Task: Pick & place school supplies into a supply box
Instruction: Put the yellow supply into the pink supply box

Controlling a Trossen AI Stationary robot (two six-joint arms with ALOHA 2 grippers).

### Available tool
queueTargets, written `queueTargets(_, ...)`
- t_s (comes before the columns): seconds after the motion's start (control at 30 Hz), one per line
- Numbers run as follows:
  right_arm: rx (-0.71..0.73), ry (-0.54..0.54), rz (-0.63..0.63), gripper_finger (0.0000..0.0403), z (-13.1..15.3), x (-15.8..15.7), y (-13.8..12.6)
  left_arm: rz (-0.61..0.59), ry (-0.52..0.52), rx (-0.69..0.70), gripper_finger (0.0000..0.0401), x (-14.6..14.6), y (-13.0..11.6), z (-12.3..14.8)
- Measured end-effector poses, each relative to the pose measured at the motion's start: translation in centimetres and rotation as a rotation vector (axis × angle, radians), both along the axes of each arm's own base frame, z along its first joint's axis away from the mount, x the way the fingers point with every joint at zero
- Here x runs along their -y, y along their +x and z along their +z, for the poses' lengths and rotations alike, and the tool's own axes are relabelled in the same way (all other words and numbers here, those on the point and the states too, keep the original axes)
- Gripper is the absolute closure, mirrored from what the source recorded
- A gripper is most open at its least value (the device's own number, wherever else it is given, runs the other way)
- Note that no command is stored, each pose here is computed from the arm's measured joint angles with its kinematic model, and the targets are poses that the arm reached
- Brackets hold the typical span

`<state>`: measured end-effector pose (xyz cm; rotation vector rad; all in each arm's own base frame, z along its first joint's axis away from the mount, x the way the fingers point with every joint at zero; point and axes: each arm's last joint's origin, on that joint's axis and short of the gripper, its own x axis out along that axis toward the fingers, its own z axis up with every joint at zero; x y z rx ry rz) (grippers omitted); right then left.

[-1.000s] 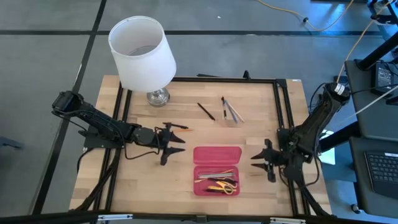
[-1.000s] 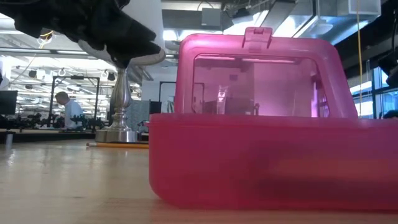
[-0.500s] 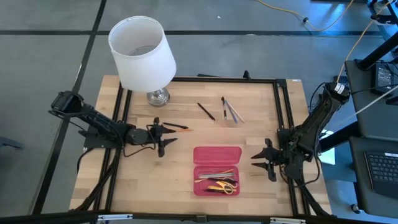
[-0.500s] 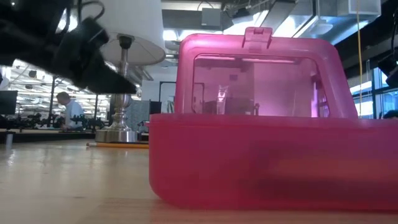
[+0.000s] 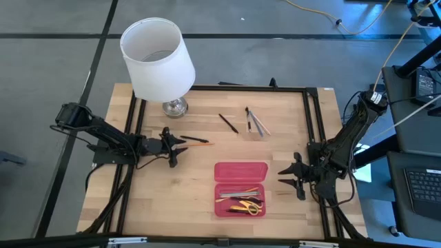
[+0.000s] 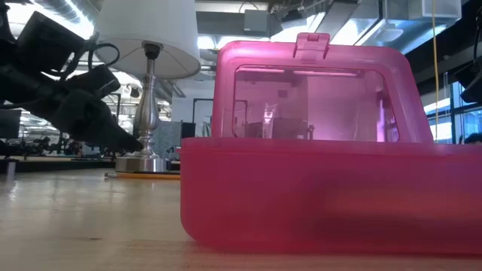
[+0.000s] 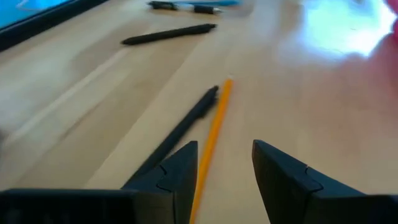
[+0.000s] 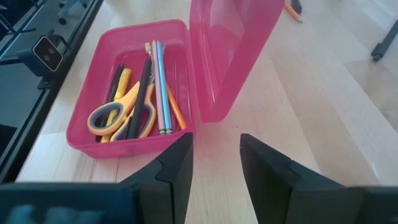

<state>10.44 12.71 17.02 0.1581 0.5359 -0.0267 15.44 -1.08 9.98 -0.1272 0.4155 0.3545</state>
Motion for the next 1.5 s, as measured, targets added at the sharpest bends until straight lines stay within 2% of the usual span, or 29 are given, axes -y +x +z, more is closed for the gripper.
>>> queueTargets(0.3, 0.000, 0.000, 0.000, 0.0267, 0.0, 0.0, 0.0, 0.041, -0.034, -0.072, 0.0258, -0.8, -0.3, -0.7)
queueTargets(0.5, 0.000, -0.001, 0.000, 0.0267, 0.0, 0.0, 0.0, 0.040, -0.007, -0.121, 0.0258, -1.1, -0.5, -1.0)
queueTargets(0.73, -0.001, -0.002, 0.000, 0.0267, 0.0, 0.0, 0.0, 0.038, -0.059, -0.203, 0.0258, -1.4, -1.0, -1.7)
queueTargets(0.97, -0.001, -0.003, 0.000, 0.0267, 0.0, 0.0, 0.0, 0.054, -0.096, -0.211, 0.0260, -1.5, -1.0, -1.9)
queueTargets(1.07, -0.002, -0.007, 0.002, 0.0267, 0.0, 0.0, 0.0, 0.086, -0.137, -0.208, 0.0274, -1.4, -1.0, -2.1)
queueTargets(1.23, -0.001, -0.023, 0.013, 0.0267, 0.0, 0.0, 0.0, 0.132, -0.150, -0.190, 0.0310, -0.9, -0.9, -2.5)
queueTargets(1.5, -0.001, -0.022, 0.012, 0.0267, 0.0, 0.0, 0.0, 0.123, -0.157, -0.158, 0.0335, -0.4, -0.3, -3.0)
